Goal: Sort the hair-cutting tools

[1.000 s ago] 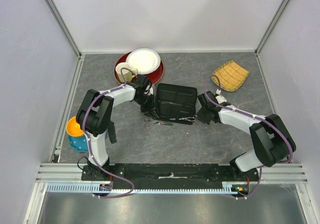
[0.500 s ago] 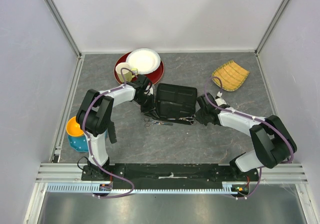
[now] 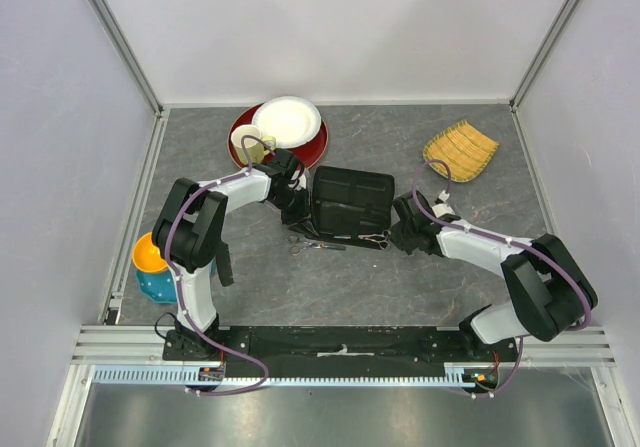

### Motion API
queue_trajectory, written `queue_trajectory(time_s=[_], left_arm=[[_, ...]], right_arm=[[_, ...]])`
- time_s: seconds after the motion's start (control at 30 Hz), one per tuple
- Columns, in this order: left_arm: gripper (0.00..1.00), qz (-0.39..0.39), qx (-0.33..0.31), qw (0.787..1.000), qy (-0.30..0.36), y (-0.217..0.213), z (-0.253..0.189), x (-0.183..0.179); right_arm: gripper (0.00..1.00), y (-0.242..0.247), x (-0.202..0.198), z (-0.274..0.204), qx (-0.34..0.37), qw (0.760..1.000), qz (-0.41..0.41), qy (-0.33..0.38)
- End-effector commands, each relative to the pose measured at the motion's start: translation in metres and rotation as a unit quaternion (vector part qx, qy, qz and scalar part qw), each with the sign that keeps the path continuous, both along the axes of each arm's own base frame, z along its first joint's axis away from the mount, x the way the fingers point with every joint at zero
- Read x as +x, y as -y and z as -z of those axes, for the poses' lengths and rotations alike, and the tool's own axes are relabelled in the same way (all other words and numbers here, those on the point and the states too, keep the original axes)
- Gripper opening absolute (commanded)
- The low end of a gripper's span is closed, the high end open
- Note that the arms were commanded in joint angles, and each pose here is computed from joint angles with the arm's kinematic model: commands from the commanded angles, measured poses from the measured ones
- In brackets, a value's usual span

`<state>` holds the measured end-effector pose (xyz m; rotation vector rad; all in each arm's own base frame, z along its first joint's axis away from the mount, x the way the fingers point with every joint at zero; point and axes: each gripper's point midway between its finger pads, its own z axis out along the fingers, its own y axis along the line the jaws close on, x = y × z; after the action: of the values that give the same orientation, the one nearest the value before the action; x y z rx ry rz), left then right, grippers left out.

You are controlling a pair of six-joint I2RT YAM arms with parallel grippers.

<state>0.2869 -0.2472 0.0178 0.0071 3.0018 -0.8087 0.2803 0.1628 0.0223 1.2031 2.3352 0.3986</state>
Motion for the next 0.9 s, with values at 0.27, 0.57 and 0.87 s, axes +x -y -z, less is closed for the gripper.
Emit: queue_trajectory(time_s=[0.27,0.57,0.87], left_arm=[[0.30,0.020,0.111,0.993,-0.028,-0.035,0.059,-0.026],[0.30,0.022,0.109,0.993,-0.029,-0.034,0.059,-0.027],[0.30,0.026,0.106,0.994,-0.031,-0.032,0.058,-0.031]], right_arm=[[0.00,0.004,-0.001,-0.009,0.019,0.999,0.040,0.024],[0.00,-0.011,0.007,-0.010,0.049,0.998,0.031,0.029],[0.00,-0.034,0.025,-0.018,0.085,0.995,0.036,0.044]])
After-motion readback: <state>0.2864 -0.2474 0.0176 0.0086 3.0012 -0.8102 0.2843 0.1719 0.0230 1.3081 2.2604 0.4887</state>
